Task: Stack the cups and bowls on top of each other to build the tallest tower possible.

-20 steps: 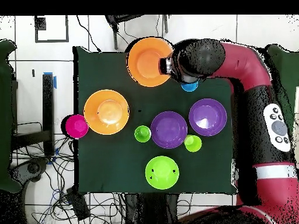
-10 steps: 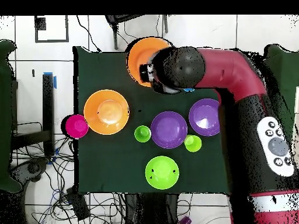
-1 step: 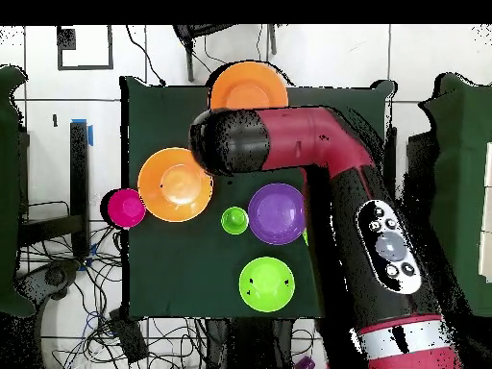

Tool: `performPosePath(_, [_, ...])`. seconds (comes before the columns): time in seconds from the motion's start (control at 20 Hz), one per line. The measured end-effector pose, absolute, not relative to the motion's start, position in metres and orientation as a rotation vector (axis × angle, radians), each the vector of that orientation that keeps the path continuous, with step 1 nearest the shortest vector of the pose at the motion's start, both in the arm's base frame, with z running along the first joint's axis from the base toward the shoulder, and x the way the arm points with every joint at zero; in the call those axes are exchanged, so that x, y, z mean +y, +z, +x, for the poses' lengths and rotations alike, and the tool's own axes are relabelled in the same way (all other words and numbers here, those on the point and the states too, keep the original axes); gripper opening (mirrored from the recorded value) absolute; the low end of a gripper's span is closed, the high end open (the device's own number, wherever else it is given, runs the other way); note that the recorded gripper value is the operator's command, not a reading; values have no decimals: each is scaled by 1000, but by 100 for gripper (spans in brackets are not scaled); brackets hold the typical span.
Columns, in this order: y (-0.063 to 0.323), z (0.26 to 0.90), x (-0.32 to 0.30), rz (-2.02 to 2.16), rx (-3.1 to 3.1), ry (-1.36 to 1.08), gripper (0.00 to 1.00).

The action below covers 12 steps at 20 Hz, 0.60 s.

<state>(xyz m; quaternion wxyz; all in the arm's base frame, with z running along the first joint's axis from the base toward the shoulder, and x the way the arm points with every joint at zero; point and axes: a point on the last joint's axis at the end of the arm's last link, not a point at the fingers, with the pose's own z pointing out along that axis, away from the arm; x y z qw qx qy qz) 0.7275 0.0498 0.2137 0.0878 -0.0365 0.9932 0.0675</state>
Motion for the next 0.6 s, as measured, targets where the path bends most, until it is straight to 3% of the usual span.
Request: performPosePath(0.6, [175, 688, 70, 66, 2987, 163, 100])
